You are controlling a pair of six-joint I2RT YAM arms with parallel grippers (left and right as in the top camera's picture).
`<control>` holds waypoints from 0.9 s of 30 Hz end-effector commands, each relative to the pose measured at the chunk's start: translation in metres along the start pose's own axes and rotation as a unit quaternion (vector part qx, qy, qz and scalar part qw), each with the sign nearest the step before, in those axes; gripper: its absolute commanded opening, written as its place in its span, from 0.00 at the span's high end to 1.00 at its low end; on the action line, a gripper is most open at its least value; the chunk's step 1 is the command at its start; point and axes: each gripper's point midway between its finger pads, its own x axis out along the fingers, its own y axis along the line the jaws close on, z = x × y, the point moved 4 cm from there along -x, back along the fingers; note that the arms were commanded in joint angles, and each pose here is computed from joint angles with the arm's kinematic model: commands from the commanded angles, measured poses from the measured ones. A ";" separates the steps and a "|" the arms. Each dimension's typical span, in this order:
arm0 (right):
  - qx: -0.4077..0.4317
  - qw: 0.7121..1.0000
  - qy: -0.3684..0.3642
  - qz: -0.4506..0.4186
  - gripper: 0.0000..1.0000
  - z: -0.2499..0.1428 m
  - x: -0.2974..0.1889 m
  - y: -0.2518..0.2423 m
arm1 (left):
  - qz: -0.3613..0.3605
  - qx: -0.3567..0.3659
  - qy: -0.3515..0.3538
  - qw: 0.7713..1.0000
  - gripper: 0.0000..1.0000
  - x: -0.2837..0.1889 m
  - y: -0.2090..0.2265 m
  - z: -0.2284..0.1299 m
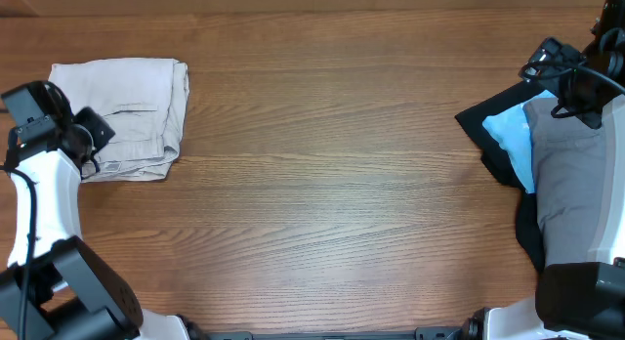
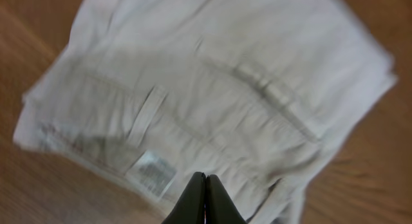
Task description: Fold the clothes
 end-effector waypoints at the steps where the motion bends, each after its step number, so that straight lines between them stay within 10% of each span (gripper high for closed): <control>1: 0.001 1.000 -0.006 -0.003 0.00 0.002 -0.002 -0.001 | 0.043 -0.029 0.062 0.997 0.96 0.024 0.026 -0.024; 27: 0.001 1.000 -0.006 -0.003 0.00 0.002 -0.002 -0.001 | 0.204 -0.026 0.143 0.968 0.96 0.092 0.094 -0.072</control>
